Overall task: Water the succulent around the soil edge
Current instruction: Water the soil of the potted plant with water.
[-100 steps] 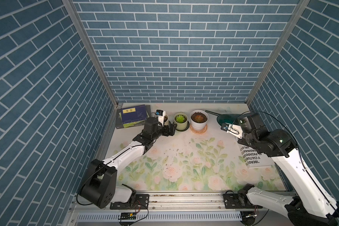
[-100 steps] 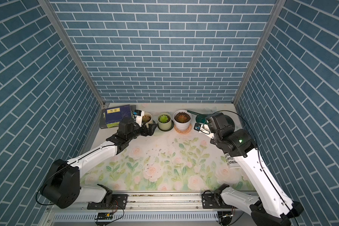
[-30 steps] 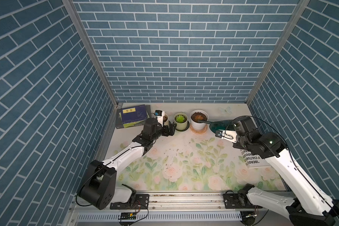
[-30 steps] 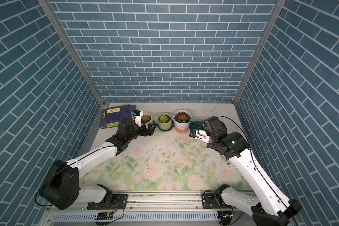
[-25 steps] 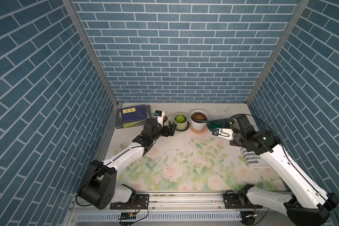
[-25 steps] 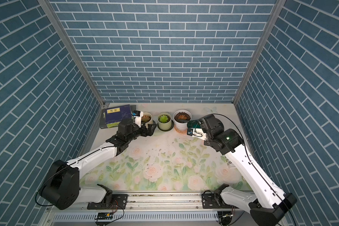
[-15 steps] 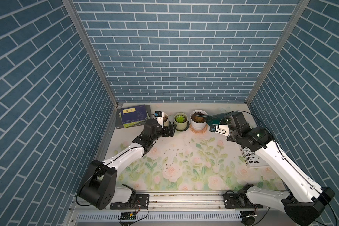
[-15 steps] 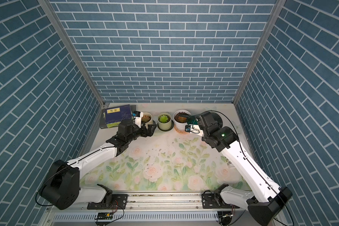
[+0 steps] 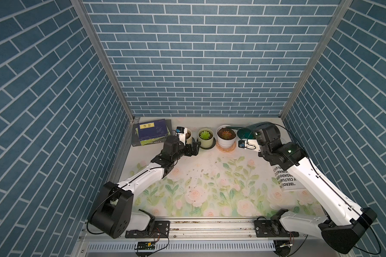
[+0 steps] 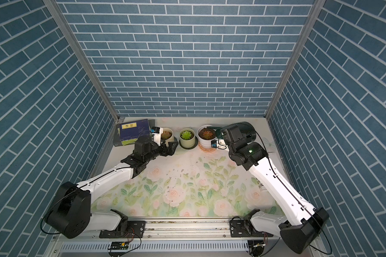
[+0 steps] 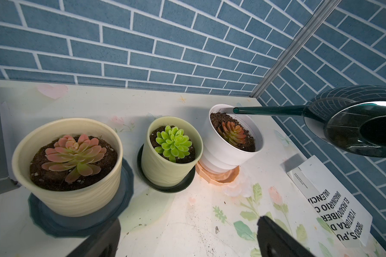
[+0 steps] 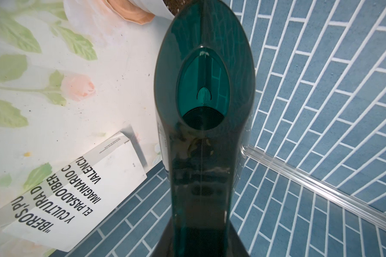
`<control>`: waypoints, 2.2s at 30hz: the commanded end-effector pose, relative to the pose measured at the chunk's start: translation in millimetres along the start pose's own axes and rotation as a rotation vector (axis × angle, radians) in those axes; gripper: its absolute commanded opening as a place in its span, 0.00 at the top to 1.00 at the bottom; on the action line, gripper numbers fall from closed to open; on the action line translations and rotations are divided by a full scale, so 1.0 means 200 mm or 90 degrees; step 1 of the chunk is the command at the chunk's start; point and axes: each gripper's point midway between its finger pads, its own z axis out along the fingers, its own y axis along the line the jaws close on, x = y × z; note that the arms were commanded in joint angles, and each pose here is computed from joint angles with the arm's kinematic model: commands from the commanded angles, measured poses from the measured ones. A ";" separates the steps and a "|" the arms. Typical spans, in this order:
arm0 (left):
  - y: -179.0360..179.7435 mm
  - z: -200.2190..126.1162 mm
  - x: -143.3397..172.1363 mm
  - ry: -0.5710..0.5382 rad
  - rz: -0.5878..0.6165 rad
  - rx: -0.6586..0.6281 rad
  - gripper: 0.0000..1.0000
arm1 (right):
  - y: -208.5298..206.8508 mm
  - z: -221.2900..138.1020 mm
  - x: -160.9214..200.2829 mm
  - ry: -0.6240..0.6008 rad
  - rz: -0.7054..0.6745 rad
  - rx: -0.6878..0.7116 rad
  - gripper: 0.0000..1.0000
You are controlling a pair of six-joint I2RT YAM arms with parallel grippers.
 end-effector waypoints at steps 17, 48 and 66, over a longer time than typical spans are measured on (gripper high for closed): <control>0.01 0.00 -0.03 -0.013 -0.005 -0.015 0.00 | 0.10 -0.22 0.23 -0.021 0.050 0.010 1.00; 0.03 0.02 0.01 -0.013 -0.011 -0.016 0.00 | 0.00 -0.04 0.00 -0.058 0.036 0.039 1.00; 0.03 0.01 0.01 -0.015 -0.014 -0.018 0.00 | -0.01 -0.06 0.20 0.047 0.023 0.068 1.00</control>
